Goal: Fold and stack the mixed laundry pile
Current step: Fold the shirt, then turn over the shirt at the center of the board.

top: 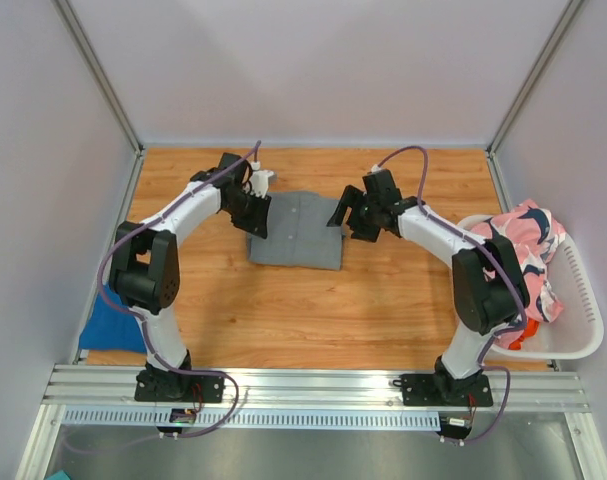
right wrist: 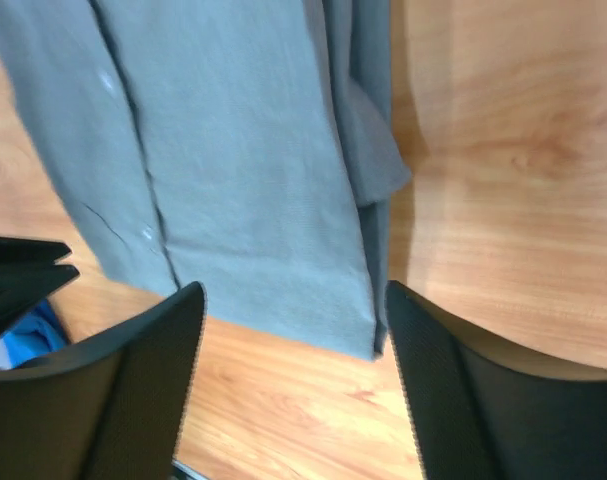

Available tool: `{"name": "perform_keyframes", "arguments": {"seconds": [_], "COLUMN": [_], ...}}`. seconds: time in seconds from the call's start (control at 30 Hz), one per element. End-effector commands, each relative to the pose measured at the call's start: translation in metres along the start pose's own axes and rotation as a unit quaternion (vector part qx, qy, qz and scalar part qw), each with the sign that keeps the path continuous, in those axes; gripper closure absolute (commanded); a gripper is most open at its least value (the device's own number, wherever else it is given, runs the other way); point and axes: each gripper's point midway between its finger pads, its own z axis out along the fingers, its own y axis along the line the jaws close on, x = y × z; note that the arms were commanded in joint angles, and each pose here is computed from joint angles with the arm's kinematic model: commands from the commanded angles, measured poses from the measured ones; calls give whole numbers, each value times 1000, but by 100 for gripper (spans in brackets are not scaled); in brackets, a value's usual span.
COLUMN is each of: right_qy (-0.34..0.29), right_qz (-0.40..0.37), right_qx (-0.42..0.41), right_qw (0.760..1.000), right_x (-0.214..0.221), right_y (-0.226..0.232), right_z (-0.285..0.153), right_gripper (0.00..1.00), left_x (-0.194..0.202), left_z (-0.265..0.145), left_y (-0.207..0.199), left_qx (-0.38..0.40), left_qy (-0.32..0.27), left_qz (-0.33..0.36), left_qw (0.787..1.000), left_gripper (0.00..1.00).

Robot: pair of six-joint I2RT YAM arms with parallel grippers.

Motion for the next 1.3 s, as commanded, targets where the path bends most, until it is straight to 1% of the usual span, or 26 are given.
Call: {"name": "perform_keyframes", "arguments": {"seconds": [0.0,0.03,0.07,0.1,0.17,0.23,0.27,0.33,0.37,0.43,0.57,0.73,0.9,0.93,1.0,1.07,1.1,1.17,1.2,1.27], "right_qy": [-31,-19,-9,14,32,52,71,94,98,107,130,139,147,155,149,139,133,122,119,114], "right_qz": [-20,-19,-18,-17,-15,-10,-2,12,18,30,70,102,103,102,110,115,119,117,117,119], "right_qx": [18,27,31,39,45,41,18,-8,-9,-11,-39,-55,-83,-92,-107,-117,-119,-121,-124,-130], "right_qw": [999,999,999,999,998,998,997,995,995,994,988,984,980,978,977,977,977,978,978,978], "right_x": [-33,-34,-35,-35,-36,-31,-26,-17,-15,-9,1,6,12,17,14,10,7,2,-1,-5], "right_y": [-5,-11,-15,-23,-30,-34,-30,-26,-28,-32,-28,-24,-8,-3,3,7,9,12,14,20], "right_z": [-10,-5,-1,10,20,36,40,54,60,72,88,95,101,101,103,103,101,100,99,97], "right_gripper": [19,15,13,13,13,13,14,15,16,16,21,23,28,32,35,44,52,60,70,82], "left_x": [-36,-38,-40,-44,-47,-49,-50,-52,-54,-50,-43,-37,-35,-37,-37,-35,-35,-34,-34,-34], "left_z": [-35,-35,-34,-32,-27,-19,-16,-7,-5,8,32,46,52,52,52,52,51,52,52,51], "left_y": [4,12,17,27,39,51,52,53,54,57,69,80,80,80,80,79,79,79,79,79], "left_qx": [-7,-20,-26,-39,-58,-70,-69,-58,-56,-53,-54,-67,-60,-59,-60,-60,-60,-59,-58,-58], "left_qy": [-61,-64,-67,-72,-72,-69,-68,-66,-68,-54,-25,-11,-6,-8,-8,-6,-6,-6,-5,-6], "left_qz": [9,4,0,-8,-16,-24,-27,-31,-33,-38,-50,-53,-56,-56,-55,-56,-56,-56,-57,-56], "left_qw": [998,998,997,997,996,995,995,996,996,996,997,996,997,997,997,997,997,997,997,997], "left_gripper": [65,61,52,49,45,44,43,41,41,41,41,44,45,45,45,46,46,46,46,46]}}
